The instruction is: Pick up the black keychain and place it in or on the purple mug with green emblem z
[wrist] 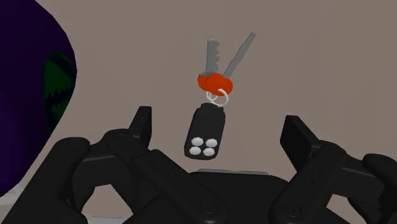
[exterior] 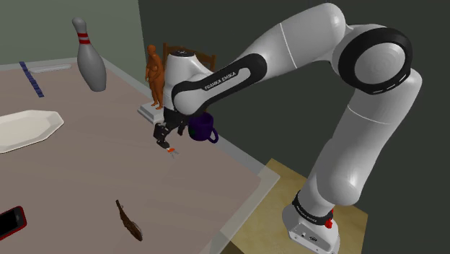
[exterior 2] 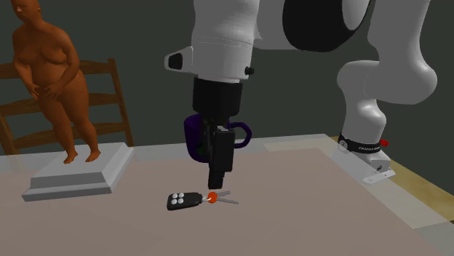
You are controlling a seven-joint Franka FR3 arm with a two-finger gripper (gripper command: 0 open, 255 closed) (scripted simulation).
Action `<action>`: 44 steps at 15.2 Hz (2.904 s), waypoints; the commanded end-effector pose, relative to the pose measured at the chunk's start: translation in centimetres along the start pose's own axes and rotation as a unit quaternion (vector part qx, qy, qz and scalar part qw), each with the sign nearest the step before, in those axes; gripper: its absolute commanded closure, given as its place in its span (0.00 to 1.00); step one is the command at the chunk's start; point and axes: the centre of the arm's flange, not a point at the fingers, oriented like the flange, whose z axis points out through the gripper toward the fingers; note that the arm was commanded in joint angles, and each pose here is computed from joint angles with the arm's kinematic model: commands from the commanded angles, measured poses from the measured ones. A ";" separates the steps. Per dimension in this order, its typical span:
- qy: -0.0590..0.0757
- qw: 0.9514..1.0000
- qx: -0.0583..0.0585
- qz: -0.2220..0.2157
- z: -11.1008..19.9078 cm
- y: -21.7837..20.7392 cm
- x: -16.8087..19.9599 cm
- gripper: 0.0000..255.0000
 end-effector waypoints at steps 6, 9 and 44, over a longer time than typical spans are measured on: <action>0.000 1.000 0.000 -0.001 3.7 -0.2 0.3 0.00; 0.000 1.000 0.000 -0.001 4.6 -0.2 0.3 0.00; 0.000 1.000 0.000 -0.001 -5.4 -0.9 1.7 1.00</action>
